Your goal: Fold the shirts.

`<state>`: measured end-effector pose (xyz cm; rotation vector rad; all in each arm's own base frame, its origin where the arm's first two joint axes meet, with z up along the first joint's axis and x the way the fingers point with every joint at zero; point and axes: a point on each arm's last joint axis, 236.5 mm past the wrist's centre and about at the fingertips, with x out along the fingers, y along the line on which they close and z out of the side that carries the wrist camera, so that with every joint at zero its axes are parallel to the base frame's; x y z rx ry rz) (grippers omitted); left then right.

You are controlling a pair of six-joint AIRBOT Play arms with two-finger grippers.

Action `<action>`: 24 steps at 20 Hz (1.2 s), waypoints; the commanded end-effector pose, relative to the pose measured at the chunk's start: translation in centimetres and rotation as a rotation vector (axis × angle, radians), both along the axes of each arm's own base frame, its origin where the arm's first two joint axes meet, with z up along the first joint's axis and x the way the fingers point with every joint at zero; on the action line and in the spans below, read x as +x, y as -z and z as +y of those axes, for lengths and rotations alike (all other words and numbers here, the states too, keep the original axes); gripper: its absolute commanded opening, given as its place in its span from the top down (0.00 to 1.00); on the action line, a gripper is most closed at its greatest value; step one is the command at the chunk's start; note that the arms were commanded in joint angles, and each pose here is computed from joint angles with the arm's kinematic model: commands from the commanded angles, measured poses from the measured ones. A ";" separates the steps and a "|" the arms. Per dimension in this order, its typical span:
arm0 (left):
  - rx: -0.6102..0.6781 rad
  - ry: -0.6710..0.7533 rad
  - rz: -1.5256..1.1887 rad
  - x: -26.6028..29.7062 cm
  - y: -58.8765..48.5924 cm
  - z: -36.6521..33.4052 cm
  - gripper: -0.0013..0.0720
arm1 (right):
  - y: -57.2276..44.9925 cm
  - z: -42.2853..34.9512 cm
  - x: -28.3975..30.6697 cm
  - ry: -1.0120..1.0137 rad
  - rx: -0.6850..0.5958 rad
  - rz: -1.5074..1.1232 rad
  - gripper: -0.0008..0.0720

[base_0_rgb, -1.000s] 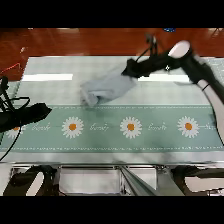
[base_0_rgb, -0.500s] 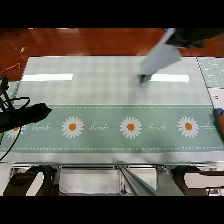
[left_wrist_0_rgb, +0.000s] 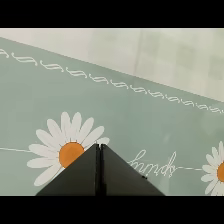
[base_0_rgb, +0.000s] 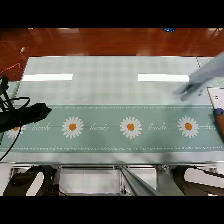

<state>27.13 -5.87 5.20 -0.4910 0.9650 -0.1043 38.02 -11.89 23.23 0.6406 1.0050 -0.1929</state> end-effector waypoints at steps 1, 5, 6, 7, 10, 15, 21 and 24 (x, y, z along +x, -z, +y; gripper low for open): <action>0.013 0.002 -0.029 0.5 -0.3 0.2 0.95 | 0.3 -4.0 -5.8 0.176 -0.009 0.130 0.95; 0.026 -0.015 -0.092 1.8 -1.1 0.7 0.95 | 0.9 -6.0 -11.0 0.354 0.013 0.169 0.95; 0.028 -0.021 -0.101 2.1 -1.2 0.8 0.95 | 2.0 -6.3 -12.8 0.401 0.017 0.208 0.95; 0.034 -0.018 -0.108 2.4 -1.1 0.9 0.96 | 3.4 -6.6 -15.0 0.452 0.021 0.255 0.95; 0.048 -0.010 -0.108 3.0 -0.6 1.0 0.95 | 8.4 -6.6 -23.1 0.634 0.059 0.414 0.95; 0.050 0.006 -0.052 3.5 1.4 0.9 0.95 | 15.6 -4.6 -35.9 0.865 0.059 0.720 0.95; 0.030 0.096 -0.009 3.6 3.1 -1.8 0.96 | 19.3 -2.6 -40.2 0.928 0.029 0.892 0.43; 0.050 0.096 -0.065 5.3 2.4 -1.6 0.95 | 18.9 -3.6 -39.5 0.917 0.000 0.843 0.42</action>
